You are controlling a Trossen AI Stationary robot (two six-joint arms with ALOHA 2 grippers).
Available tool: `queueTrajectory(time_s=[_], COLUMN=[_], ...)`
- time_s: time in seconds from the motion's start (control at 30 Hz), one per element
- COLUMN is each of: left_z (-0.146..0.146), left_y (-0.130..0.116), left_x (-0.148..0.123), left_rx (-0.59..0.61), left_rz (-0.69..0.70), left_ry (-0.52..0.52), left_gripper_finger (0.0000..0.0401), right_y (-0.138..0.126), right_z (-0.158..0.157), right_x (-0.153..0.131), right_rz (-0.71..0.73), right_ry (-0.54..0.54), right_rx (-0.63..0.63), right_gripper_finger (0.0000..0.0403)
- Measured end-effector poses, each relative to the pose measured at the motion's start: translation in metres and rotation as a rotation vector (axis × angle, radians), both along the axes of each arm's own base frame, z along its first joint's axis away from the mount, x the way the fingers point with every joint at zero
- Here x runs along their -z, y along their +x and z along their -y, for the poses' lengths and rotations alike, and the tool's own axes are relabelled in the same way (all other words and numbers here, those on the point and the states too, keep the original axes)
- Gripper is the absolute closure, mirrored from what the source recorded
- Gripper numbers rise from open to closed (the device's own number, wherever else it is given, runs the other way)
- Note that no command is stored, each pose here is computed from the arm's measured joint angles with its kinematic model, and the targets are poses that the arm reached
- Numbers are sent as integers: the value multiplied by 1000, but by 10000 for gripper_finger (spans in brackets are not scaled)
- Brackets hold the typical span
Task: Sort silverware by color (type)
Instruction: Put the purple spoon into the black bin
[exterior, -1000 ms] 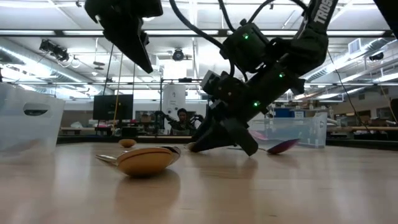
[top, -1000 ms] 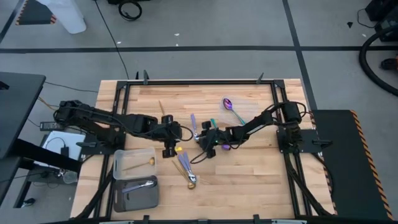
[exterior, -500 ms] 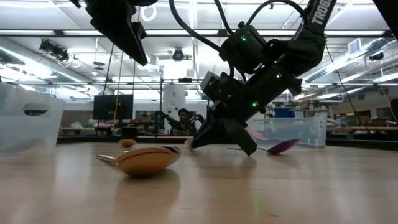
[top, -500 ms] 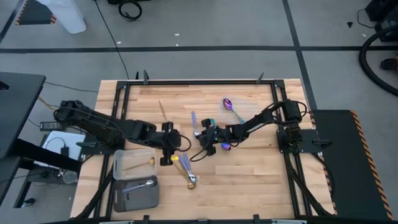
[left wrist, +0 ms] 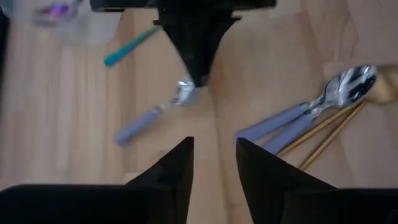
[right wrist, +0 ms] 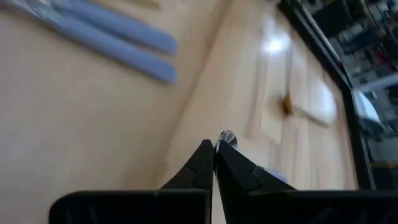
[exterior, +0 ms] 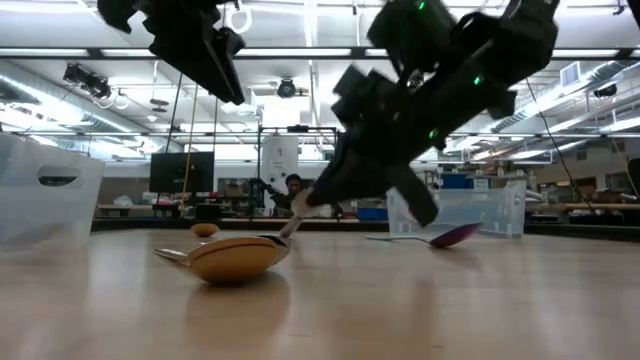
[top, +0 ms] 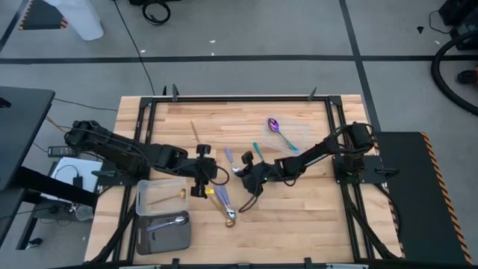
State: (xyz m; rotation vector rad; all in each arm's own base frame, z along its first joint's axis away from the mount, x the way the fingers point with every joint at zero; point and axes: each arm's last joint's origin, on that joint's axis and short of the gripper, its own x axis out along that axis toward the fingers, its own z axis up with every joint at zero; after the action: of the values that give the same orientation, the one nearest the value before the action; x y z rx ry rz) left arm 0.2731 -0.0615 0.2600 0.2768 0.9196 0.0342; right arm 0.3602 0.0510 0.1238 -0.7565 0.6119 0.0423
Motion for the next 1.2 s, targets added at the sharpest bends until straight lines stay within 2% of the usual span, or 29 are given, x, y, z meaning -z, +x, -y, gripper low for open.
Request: queueTrajectory(time_s=[0.13,0.33,0.57,0.93,1.2], left_z=[-1,-7,-10,-10,-11], left_y=[1,5,6,0,-2], left_x=[-1,-3,-3,1,3], left_rx=[67,61,71,86,67], left_rz=[5,26,26,-48,-78], left_ry=[65,77,92,90,78], left_gripper_finger=[238,210,209,210,254], right_y=[-3,-6,-5,-3,-4], right_z=[-11,-19,-27,-34,-40], right_x=[-19,-46,-65,-81,-86], right_rz=[57,168,300,462,497], right_ry=[36,166,263,308,339], right_rx=[-29,-57,-121,-177,-252], right_gripper_finger=[386,386,386,385,385])
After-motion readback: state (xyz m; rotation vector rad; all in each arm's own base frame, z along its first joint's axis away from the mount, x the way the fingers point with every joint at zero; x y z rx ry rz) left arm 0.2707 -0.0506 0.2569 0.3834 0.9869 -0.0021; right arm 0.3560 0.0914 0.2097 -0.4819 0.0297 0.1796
